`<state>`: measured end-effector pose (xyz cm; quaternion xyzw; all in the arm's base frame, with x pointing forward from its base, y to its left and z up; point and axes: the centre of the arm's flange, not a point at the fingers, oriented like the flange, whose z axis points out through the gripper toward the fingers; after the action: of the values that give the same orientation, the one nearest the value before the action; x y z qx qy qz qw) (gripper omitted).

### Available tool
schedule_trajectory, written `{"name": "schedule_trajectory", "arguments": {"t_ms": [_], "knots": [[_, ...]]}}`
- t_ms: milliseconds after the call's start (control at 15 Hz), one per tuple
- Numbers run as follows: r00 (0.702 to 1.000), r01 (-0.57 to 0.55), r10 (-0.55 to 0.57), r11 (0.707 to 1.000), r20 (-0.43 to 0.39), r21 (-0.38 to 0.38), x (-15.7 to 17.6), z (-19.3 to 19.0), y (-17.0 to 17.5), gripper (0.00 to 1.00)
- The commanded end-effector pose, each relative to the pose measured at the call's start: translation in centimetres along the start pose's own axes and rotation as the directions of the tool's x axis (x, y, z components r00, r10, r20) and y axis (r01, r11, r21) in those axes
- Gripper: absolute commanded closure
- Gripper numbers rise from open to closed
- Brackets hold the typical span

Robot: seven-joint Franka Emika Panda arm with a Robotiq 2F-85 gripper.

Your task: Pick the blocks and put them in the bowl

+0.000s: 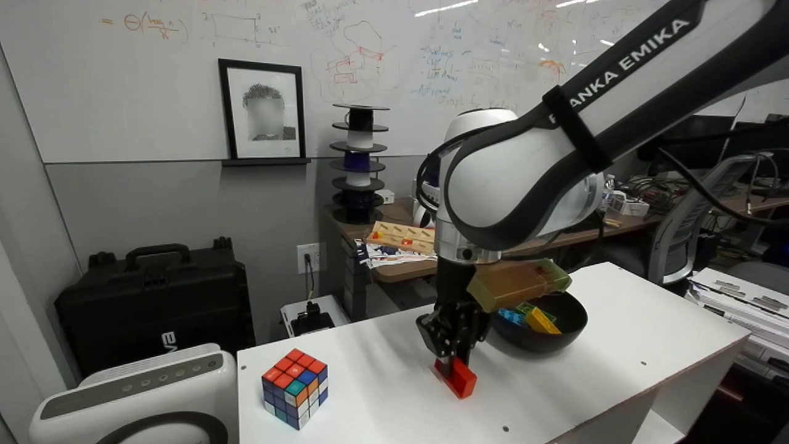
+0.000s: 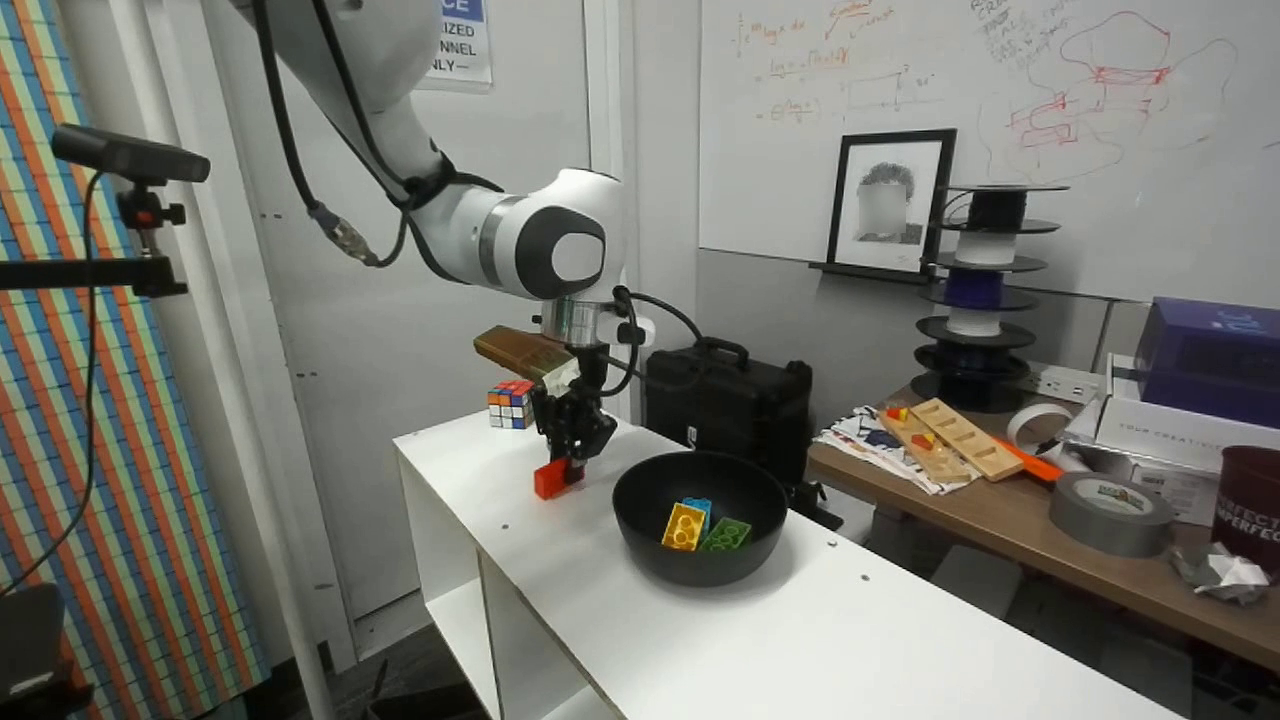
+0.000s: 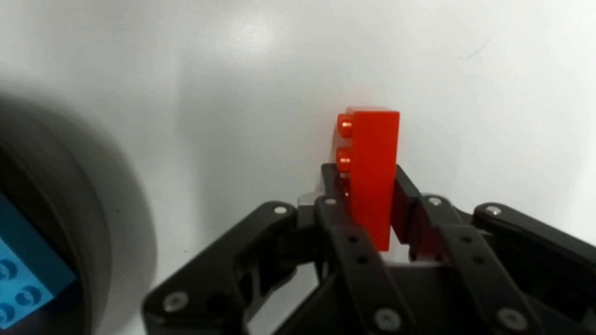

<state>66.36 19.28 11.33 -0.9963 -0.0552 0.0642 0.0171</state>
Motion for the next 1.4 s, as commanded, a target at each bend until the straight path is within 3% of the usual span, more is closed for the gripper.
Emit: {"name": "schedule_trajectory", "arguments": {"t_ms": [0, 267, 400, 667, 867, 1133, 1200, 1333], "knots": [[1.000, -0.007, 0.007, 0.999, -0.001, 0.039, 0.4, -1.5, -0.2, 0.93], [0.996, -0.009, 0.011, 1.000, -0.090, 0.023, -0.1, -5.1, 0.3, 0.93], [0.983, -0.046, 0.041, 0.999, -0.179, -0.022, -0.5, -8.0, 1.7, 0.93], [0.949, -0.155, 0.142, 0.988, -0.281, -0.021, -1.5, -12.8, 6.3, 0.93], [0.931, -0.221, 0.201, 0.975, -0.305, -0.033, -1.8, -14.3, 9.9, 0.93], [0.942, -0.223, 0.192, 0.971, -0.274, -0.089, -0.8, -13.5, 12.3, 0.93], [0.951, -0.210, 0.177, 0.972, -0.252, -0.109, -0.7, -12.9, 12.5, 0.48], [0.960, -0.198, 0.164, 0.971, -0.227, -0.135, -0.6, -12.1, 12.5, 0.40]]}}
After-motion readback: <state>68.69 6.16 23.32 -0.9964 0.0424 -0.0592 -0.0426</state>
